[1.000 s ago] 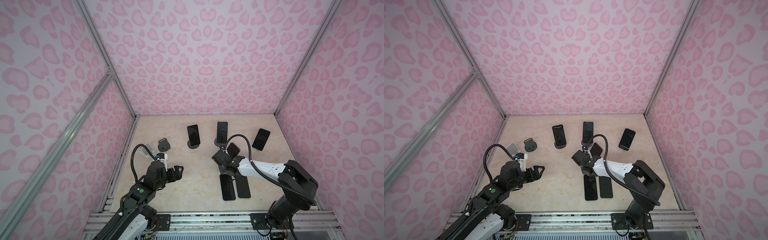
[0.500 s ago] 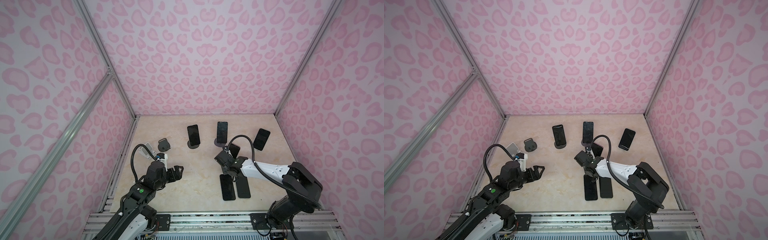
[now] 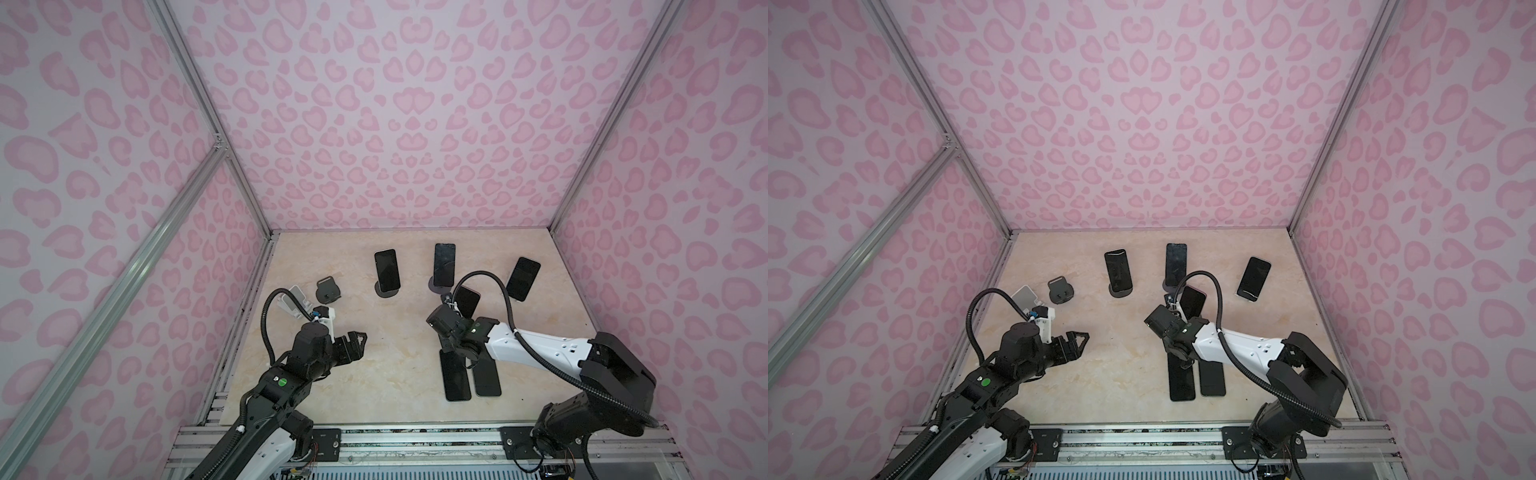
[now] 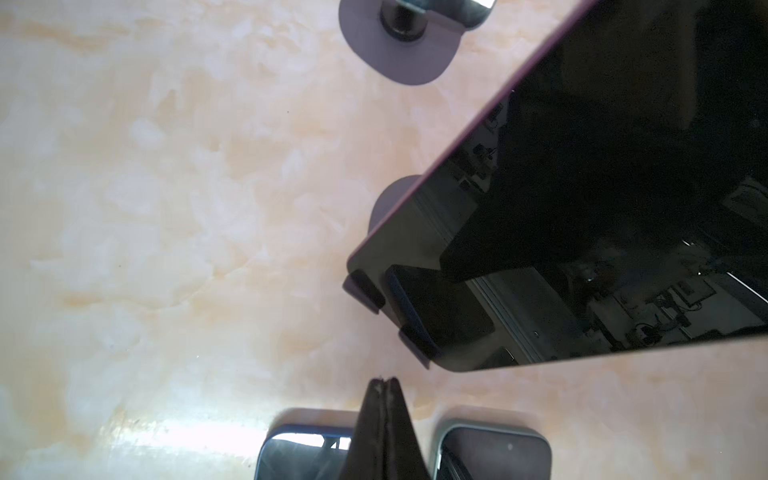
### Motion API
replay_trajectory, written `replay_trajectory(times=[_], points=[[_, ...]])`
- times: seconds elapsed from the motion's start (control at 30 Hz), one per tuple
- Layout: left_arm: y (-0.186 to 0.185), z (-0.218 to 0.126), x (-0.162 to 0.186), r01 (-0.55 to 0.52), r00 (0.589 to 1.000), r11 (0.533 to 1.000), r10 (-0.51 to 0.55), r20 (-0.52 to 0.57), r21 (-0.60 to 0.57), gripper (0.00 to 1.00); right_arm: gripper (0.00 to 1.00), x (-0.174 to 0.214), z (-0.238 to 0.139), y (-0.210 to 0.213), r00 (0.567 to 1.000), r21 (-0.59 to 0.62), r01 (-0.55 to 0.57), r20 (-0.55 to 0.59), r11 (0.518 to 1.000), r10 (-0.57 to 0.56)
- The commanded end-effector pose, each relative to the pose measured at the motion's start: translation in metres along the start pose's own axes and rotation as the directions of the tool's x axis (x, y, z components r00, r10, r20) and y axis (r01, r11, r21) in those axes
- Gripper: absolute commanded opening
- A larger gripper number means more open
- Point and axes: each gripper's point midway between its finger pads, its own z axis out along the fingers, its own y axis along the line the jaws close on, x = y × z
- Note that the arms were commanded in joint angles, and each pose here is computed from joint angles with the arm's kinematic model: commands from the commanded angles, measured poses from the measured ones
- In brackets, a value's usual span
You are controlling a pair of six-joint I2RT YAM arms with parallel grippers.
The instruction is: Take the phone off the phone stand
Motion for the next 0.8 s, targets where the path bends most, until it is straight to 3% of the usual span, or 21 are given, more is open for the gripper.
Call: replay_trajectory(times=[0.0,0.77], points=[[-0.005,-0.002,-0.004,-0.006,1.0,1.0,0.006,0.006,0.009,0.89,0.0,-0.002,0.006,-0.001,1.0,0.027,-0.009,0.014,1.0,0.009],[-0.006,-0.003,-0.009,-0.01,1.0,1.0,0.01,0.016,0.005,0.88,0.0,0.009,0.027,-0.016,0.999,0.081,0.03,-0.041,0.996,-0.027]])
